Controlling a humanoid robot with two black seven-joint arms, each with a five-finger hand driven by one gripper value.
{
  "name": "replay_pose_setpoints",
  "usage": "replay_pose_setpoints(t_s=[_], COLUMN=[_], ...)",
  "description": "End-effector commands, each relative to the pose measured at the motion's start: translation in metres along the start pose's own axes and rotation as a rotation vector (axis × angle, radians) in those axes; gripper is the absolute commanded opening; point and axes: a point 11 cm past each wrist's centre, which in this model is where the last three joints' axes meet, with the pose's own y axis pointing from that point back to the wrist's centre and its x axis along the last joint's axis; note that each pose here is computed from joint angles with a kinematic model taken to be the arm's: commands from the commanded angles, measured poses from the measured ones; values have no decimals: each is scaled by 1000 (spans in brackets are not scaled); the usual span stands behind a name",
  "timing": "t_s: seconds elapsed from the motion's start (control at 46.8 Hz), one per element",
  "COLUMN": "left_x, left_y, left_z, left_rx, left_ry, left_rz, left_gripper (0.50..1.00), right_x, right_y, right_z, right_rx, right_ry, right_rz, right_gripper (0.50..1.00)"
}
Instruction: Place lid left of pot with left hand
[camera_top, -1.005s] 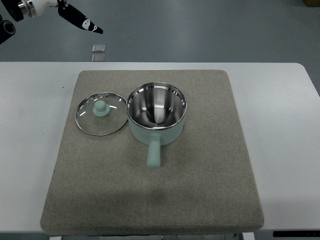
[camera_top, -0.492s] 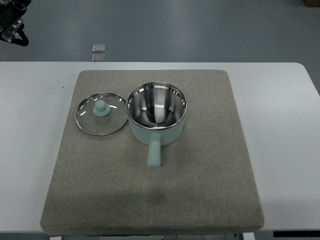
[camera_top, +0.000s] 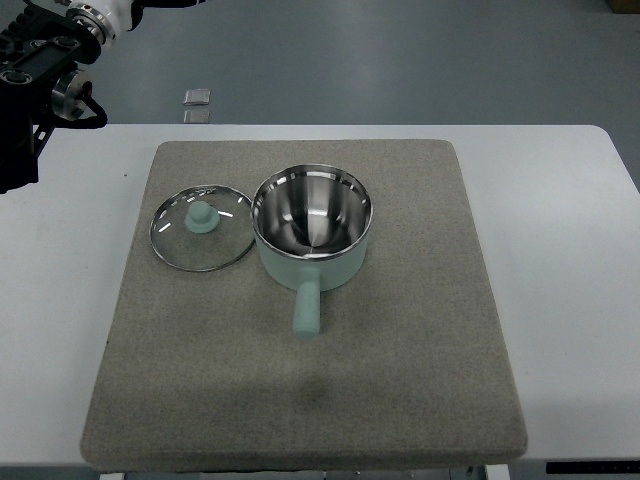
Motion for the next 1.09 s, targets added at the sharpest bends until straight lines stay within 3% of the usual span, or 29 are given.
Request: replay_pose_setpoints(t_s=[0.0,0.235,0.471,0.856,1.07], left_x=[-2,10,17,36,35], left_y=[4,17,30,39,39], left_z=[-4,-25,-39,-63,-62], left_rx=[-37,-83,-144,-100,-119], left_ry=[76,282,515,584,612], left_rz=[-16,77,78,259,239], left_gripper=[994,994,994,994,994], right_x=[0,0,0,0,0], right_y=[0,0,0,0,0], right_z=[0,0,0,0,0], right_rx=[0,0,0,0,0], right_ry=[-1,0,-1,0,0], right_rz=[0,0,0,0,0], right_gripper=[924,924,924,924,924])
